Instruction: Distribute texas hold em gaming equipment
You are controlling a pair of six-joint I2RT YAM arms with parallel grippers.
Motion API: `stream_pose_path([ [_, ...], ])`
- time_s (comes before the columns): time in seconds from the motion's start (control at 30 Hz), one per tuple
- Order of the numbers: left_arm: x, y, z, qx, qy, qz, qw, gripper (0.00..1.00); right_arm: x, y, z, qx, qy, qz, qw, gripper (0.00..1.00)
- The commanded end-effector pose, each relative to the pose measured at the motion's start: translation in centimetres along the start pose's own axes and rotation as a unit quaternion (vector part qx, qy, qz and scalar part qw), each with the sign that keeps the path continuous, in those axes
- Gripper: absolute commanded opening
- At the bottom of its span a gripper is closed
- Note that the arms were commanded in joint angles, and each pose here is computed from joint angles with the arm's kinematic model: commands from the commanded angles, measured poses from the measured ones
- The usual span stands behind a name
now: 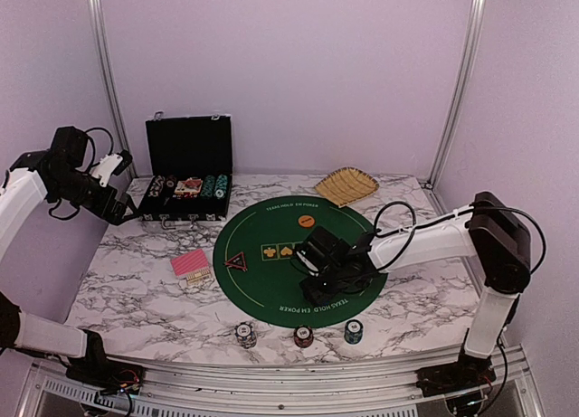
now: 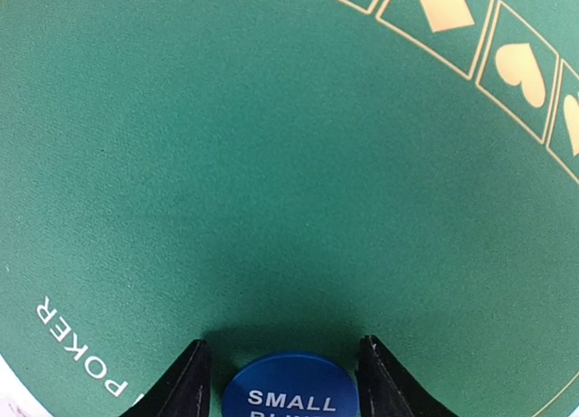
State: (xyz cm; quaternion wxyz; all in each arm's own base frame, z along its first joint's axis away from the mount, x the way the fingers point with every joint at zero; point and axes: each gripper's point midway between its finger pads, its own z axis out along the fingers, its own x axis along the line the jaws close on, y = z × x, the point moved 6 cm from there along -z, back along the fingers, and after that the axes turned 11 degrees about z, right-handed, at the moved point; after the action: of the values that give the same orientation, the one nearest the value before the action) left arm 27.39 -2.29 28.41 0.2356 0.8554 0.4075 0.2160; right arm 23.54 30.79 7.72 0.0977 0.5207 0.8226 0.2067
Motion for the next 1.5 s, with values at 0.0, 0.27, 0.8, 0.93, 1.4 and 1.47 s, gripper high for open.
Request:
stream_pose_path([
  [0.0,-0.3,0.3,-1.0,-0.007,-0.002,0.008,1.000,0.99,-1.4,-1.7,0.1,0.031,-0.024,0.000,0.999,0.53],
  [0.27,-0.3,0.4,-1.3,-0.010,0.003,0.011,1.000,0.99,-3.5,-2.0,-1.3,0.024,-0.036,0.024,0.999,0.49],
  [0.8,-0.3,0.1,-1.5,-0.006,0.014,0.022,1.000,0.99,-3.5,-0.4,-3.9,0.008,-0.006,0.038,0.999,0.53],
  [0.93,-0.3,0.0,-1.6,-0.005,0.015,0.020,1.000,0.99,-1.6,2.2,-5.2,-0.018,0.016,0.032,0.999,0.63],
  [1.4,-0.4,-0.2,-1.0,0.003,0.008,0.011,1.000,0.99,11.5,3.3,-11.1,-0.024,0.135,-0.082,0.987,0.99],
  [1.47,-0.4,-0.2,-1.0,0.003,0.007,0.009,1.000,0.99,13.6,2.7,-11.1,-0.012,0.146,-0.102,0.984,0.99],
])
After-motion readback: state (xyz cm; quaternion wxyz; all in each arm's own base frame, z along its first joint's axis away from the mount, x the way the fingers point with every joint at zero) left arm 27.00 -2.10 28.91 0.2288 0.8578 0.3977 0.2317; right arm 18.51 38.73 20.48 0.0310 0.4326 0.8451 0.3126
